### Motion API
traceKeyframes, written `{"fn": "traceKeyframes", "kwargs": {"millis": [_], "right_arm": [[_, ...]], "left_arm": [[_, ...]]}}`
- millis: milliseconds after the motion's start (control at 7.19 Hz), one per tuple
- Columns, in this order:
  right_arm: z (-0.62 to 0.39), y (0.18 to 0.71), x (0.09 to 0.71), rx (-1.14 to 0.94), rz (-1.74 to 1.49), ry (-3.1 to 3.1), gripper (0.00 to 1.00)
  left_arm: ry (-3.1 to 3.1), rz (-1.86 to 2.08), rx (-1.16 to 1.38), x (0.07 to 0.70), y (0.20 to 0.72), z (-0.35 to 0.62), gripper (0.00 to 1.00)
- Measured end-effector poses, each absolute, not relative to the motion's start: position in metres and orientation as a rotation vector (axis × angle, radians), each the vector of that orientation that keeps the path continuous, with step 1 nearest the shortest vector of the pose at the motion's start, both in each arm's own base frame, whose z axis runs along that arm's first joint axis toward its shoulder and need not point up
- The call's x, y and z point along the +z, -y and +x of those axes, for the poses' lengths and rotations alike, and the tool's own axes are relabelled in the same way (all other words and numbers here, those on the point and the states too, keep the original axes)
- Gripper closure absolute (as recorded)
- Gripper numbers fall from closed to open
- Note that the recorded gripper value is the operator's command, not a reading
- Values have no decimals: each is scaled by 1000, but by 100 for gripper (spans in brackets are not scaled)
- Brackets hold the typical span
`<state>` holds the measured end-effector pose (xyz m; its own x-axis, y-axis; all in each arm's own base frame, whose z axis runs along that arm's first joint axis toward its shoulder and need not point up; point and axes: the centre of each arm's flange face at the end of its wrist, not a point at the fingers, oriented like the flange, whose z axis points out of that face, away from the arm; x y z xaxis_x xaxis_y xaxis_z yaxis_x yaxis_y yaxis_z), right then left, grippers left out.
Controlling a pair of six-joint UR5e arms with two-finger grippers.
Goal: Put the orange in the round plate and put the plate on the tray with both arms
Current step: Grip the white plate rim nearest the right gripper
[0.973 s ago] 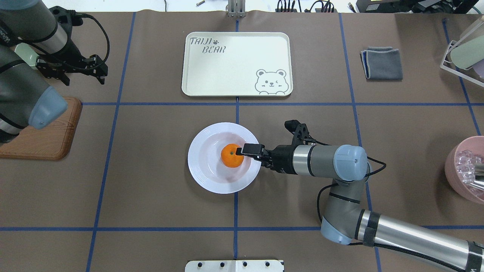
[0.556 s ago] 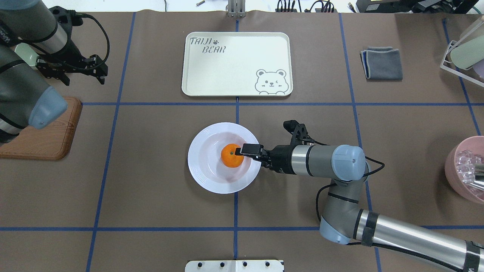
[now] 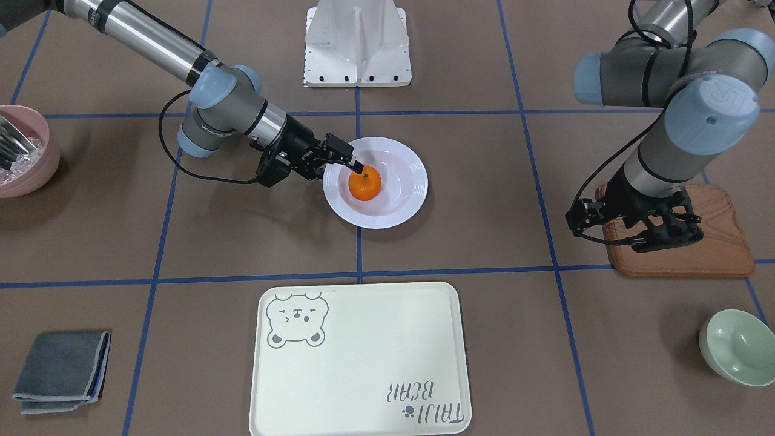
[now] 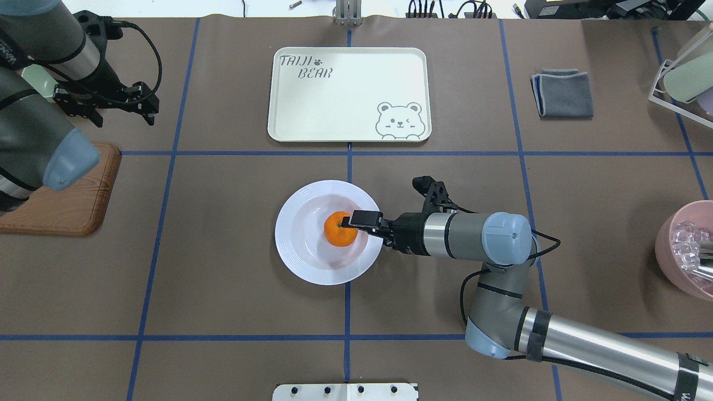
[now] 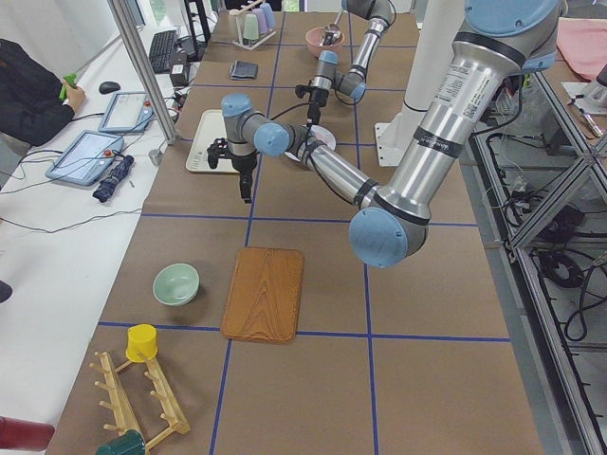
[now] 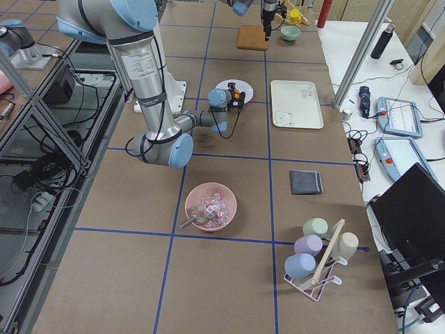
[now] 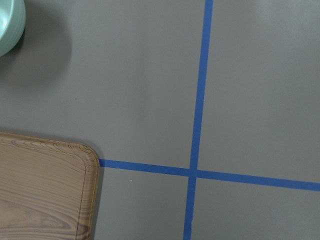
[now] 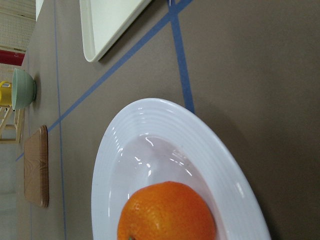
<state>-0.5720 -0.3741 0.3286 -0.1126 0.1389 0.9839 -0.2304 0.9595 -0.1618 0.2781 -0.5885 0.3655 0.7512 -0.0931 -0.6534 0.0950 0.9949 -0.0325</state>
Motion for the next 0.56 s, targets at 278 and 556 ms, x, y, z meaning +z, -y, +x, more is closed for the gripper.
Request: {"fn": "traceKeyframes", "kwargs": {"millis": [278,556], "right_arm": [[-573,375,324,324,59,1663,6],[-572,375,322,331,51,1670,8]], "left_arm": [[-713,4,-103,365,588,278,2],[-713,4,-102,365,588,279,2]]}}
